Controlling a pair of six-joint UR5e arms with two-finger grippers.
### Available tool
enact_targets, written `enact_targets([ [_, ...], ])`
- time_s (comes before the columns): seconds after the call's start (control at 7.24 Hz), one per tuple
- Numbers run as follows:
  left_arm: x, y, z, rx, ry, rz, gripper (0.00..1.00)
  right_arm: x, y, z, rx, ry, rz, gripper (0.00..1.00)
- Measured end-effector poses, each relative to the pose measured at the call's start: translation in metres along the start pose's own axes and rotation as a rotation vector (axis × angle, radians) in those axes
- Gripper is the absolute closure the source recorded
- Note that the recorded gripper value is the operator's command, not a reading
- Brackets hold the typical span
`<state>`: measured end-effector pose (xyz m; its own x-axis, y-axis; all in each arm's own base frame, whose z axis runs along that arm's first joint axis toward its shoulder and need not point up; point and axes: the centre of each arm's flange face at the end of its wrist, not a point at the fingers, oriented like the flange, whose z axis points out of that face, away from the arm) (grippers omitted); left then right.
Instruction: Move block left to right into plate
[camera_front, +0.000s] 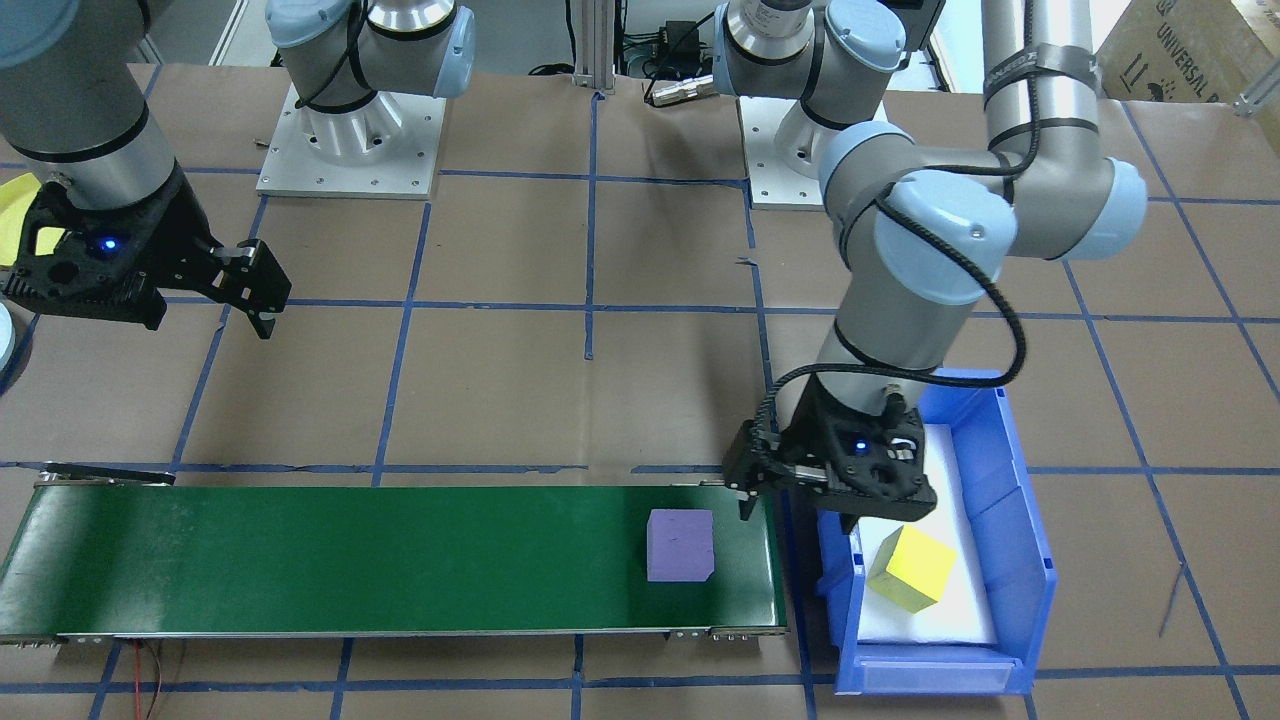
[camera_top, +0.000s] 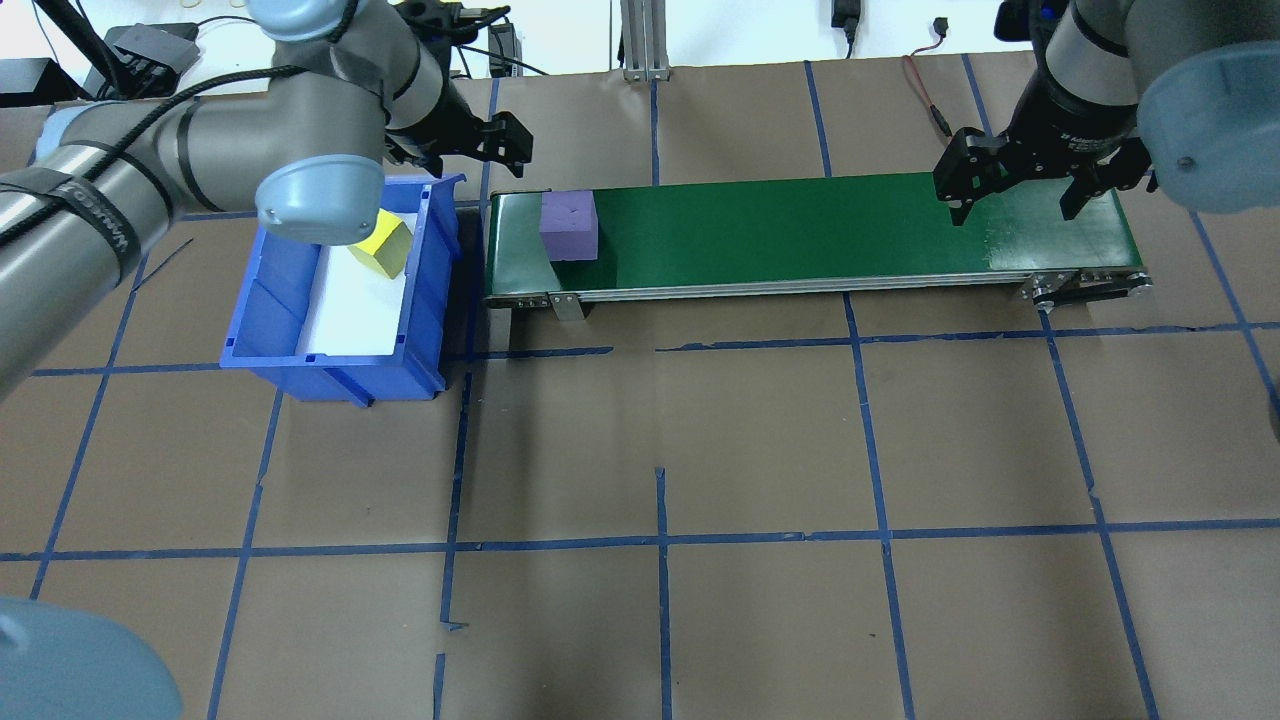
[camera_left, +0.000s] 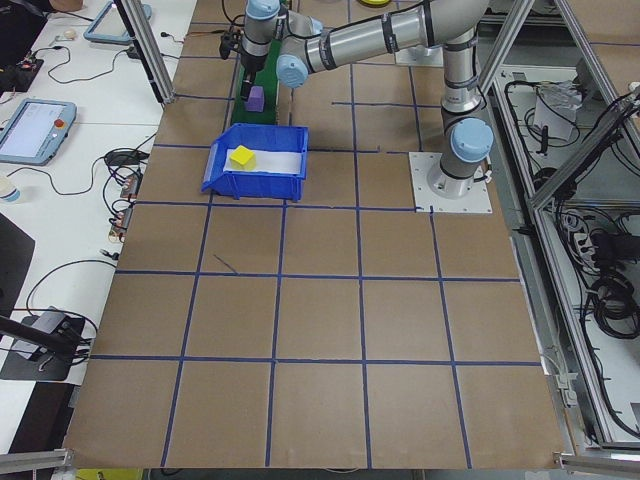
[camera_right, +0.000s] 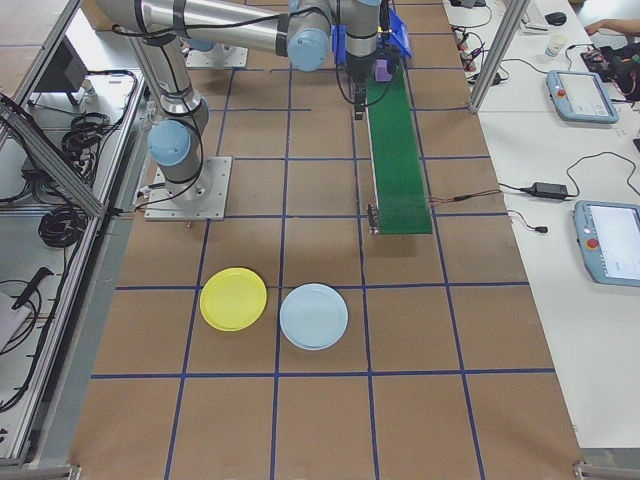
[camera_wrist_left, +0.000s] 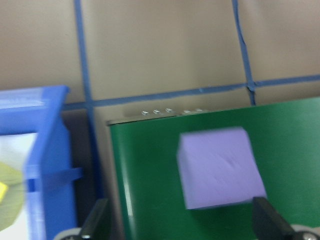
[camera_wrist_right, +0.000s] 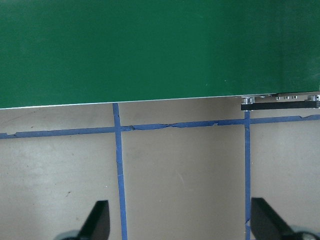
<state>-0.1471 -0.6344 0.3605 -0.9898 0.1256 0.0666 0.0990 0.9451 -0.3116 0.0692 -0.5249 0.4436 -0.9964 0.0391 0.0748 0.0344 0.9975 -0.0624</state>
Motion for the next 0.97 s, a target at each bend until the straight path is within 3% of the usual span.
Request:
enact_targets([
  [0.41, -0.128, 0.0, 0.006, -0.035, -0.048, 0.121, 0.0, 0.0, 0.0, 0.0, 0.0, 0.001, -0.003, 0.0],
  [0.69, -0.154, 0.008, 0.057, -0.107, -0.026, 0.151, 0.0, 0.001, 0.0, 0.002, -0.009, 0.003, -0.036, 0.0],
  [0.97, -0.157, 0.016, 0.084, -0.146, -0.002, 0.182, 0.0, 0.019, -0.004, 0.005, -0.01, 0.001, -0.105, 0.0],
])
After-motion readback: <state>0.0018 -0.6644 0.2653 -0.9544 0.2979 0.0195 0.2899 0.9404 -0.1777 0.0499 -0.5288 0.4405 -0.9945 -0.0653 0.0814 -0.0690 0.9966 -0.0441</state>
